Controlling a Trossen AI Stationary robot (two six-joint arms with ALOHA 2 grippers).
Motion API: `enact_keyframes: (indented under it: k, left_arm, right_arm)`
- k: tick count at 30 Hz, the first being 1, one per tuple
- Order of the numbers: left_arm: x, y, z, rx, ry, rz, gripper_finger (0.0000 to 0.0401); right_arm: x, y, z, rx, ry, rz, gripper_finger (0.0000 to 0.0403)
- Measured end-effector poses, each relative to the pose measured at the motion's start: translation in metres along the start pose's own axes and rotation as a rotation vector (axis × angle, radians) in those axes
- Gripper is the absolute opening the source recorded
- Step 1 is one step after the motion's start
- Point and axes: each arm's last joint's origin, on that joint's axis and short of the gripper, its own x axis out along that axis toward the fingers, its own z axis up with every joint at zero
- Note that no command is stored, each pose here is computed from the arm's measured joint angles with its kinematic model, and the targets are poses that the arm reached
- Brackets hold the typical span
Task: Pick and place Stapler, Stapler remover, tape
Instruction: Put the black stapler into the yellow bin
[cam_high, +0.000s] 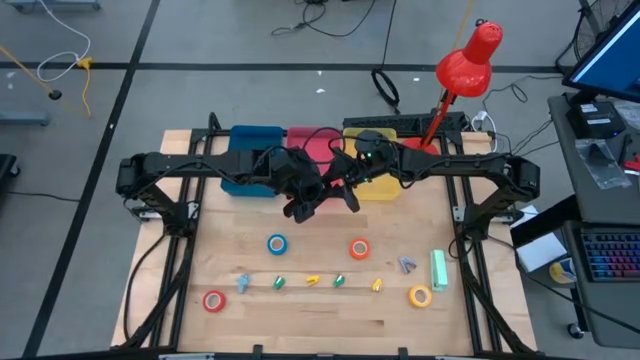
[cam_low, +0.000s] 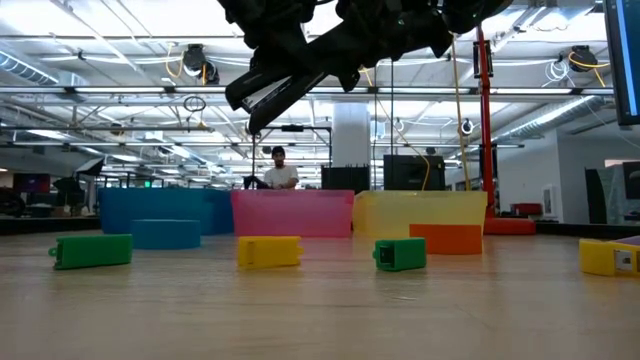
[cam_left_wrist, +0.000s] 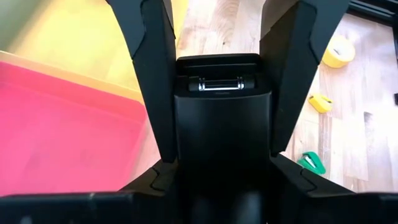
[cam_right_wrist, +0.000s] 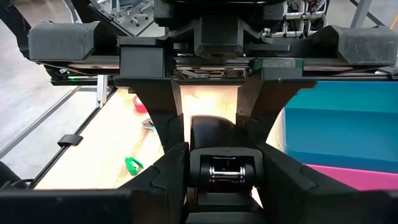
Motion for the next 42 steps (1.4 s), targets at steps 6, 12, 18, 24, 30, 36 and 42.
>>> enact_keyframes:
  k: [6, 12, 18, 24, 30, 36, 42]
  left_arm:
    - [0.000, 0.000, 0.000, 0.013, 0.000, 0.002, 0.0178]
    - [0.000, 0.004, 0.000, 0.002, 0.002, 0.021, 0.0239]
    - [-0.001, 0.010, -0.002, -0.013, 0.036, 0.035, 0.0275]
    - [-0.011, 0.016, -0.008, -0.033, 0.088, 0.055, 0.0285]
    - [-0.029, 0.022, -0.009, -0.077, 0.083, 0.071, 0.0285]
    - [-0.056, 0.027, -0.012, -0.086, 0.046, 0.176, 0.0287]
    - [-0.070, 0.033, -0.020, -0.120, 0.045, 0.262, 0.0288]
  right_arm:
    - [0.000, 0.000, -0.001, -0.001, 0.005, -0.006, 0.0144]
    - [0.000, 0.000, -0.004, 0.000, 0.029, -0.010, 0.0144]
    - [0.000, -0.001, -0.006, -0.004, 0.051, -0.026, 0.0144]
    - [-0.006, -0.005, -0.008, -0.007, 0.090, -0.091, 0.0144]
    - [-0.021, -0.012, -0.006, 0.007, 0.115, -0.179, 0.0144]
    - [-0.050, -0.009, 0.004, -0.045, 0.164, -0.404, 0.0144]
    - [-0.080, -0.001, 0.009, -0.047, 0.229, -0.724, 0.0144]
